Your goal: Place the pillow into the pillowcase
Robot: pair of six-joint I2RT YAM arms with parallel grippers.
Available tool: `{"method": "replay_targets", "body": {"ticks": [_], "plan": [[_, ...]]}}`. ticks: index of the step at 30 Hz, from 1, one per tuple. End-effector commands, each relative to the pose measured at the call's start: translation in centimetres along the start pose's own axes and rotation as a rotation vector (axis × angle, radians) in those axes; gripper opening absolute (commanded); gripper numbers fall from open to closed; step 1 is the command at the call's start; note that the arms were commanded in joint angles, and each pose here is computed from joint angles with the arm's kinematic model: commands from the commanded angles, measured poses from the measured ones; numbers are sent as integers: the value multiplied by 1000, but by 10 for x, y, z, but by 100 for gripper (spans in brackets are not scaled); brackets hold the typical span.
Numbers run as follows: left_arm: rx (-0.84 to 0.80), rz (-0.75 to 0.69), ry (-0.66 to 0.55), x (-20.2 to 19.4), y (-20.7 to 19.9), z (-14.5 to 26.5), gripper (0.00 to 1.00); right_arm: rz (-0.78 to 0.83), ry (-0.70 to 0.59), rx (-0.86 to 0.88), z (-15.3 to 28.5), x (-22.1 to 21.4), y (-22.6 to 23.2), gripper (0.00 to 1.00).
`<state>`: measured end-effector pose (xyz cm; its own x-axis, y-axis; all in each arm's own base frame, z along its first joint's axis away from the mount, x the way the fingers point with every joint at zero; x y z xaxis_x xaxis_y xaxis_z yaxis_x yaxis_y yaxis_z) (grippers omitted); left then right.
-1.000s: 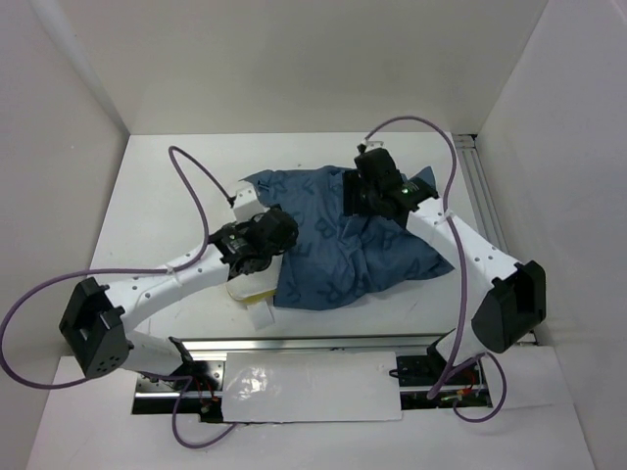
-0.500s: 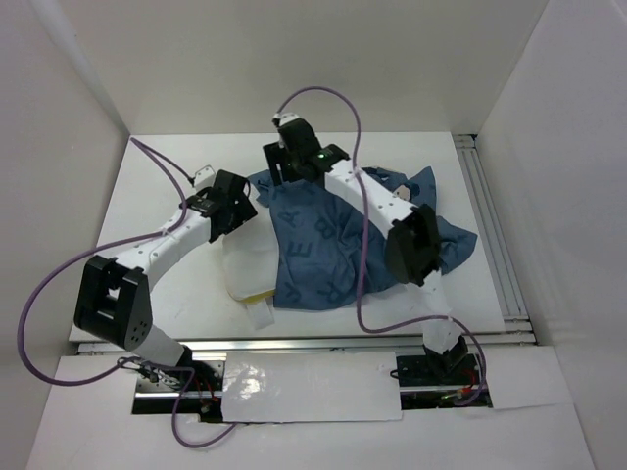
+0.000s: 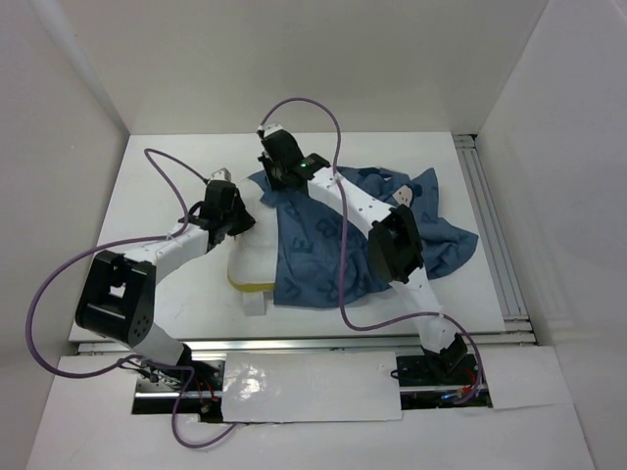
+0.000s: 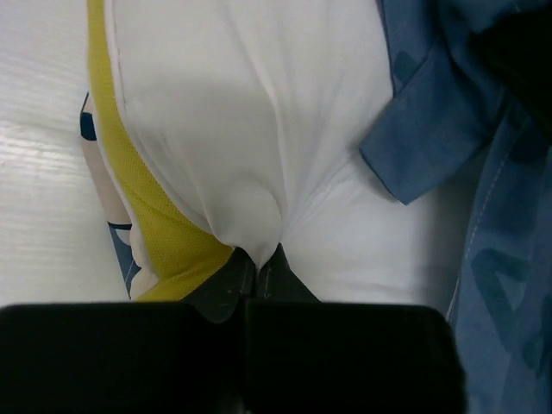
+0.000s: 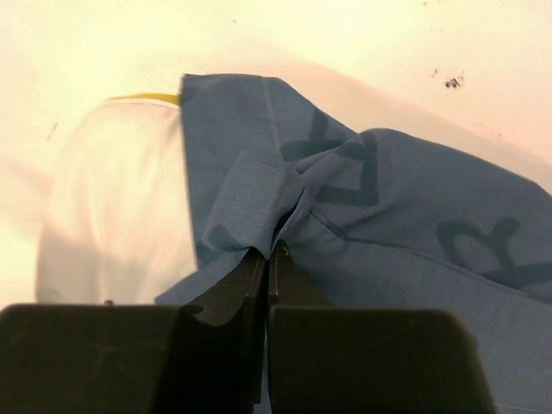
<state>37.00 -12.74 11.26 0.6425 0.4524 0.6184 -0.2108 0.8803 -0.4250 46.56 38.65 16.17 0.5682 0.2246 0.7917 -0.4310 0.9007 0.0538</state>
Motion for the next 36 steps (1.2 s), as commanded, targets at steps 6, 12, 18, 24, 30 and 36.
{"method": "replay_targets", "body": {"ticks": [6, 12, 18, 24, 30, 36], "plan": [[-571, -194, -127, 3, -68, 28, 0, 1, -167, 590, 95, 78, 78, 0], [-765, -346, -300, 32, -116, 74, 0, 22, -268, 784, 180, 111, 101, 0], [-966, -416, -390, 35, -154, 115, 0, -16, -285, 895, 215, 120, 110, 0], [-998, -415, -416, 29, -173, 128, 0, -106, -216, 880, 176, 115, 96, 0], [-959, -297, -453, 38, -172, 127, 0, -270, -64, 819, 114, 89, 53, 0], [-720, -211, -417, 31, -150, 67, 0, -339, 50, 689, 77, 48, 24, 0]]}}
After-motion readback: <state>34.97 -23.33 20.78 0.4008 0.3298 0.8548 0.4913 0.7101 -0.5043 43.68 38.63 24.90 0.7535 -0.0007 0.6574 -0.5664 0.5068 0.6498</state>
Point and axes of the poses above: each gripper's point midway between its finger pads, its own z axis back along the fingers, its own y axis along the line the jaws close on, x = y × z, the point moved 3 cm from there along z, back along the fingers, and after that the axes turned 2 degrees about -z, right-handed, at the moved point
